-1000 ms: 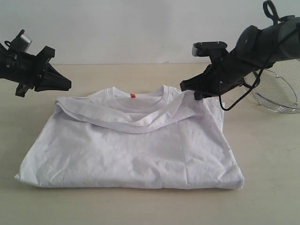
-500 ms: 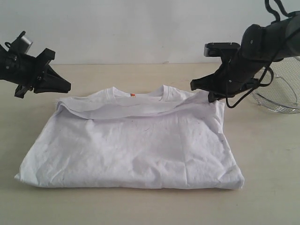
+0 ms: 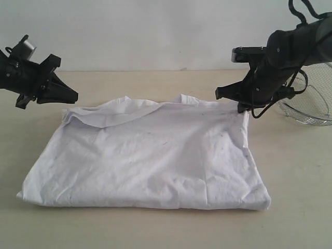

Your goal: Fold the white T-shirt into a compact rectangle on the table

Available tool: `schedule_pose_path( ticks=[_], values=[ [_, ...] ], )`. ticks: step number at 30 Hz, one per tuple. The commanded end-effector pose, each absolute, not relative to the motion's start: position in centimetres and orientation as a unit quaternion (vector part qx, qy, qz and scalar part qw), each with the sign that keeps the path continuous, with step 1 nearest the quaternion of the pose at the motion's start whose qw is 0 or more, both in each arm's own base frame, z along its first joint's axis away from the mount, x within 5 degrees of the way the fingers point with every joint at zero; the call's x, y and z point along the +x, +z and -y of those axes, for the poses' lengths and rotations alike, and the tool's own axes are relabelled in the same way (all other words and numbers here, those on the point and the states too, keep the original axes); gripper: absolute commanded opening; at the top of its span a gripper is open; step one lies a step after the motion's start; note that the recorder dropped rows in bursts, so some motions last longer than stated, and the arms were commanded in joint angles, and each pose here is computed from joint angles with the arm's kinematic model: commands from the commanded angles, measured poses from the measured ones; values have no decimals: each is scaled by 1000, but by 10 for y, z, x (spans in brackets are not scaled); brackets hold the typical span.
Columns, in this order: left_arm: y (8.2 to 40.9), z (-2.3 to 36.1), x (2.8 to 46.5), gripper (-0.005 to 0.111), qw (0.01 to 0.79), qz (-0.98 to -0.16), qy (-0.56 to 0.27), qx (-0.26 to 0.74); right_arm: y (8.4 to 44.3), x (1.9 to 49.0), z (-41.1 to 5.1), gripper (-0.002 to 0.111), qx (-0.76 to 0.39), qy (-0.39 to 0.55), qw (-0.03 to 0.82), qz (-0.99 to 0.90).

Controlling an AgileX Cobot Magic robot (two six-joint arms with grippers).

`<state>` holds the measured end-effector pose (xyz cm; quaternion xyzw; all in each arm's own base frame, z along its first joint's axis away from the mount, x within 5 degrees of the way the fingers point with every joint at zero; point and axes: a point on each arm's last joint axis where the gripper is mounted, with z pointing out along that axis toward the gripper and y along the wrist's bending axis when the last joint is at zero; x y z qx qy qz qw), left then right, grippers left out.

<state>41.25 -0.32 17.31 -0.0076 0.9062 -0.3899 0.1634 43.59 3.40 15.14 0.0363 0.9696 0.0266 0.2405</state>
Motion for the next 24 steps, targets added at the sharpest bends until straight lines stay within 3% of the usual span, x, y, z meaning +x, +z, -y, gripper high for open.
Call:
schedule_pose_path(
  ticks=[1, 4, 6, 11, 17, 24],
  values=[
    [178, 2, 411, 5, 163, -909, -382, 2, 153, 434, -28, 0, 41, 13, 237, -971],
    [178, 2, 411, 5, 162, -909, -384, 3, 145, 434, -28, 3, 44, 12, 223, -974],
    [178, 2, 411, 5, 162, -909, -384, 3, 140, 434, -28, 13, 44, 11, 216, -975],
    [178, 2, 410, 5, 160, -909, -385, 4, 140, 435, -28, 56, 46, 14, 221, -974],
    [172, -2, 405, 5, 138, -927, -347, 34, 167, 436, -28, 45, 45, 20, 268, -962],
    [161, 3, 389, 5, 54, -948, -280, 141, 201, 433, -28, 41, 45, 25, 313, -948]
  ],
)
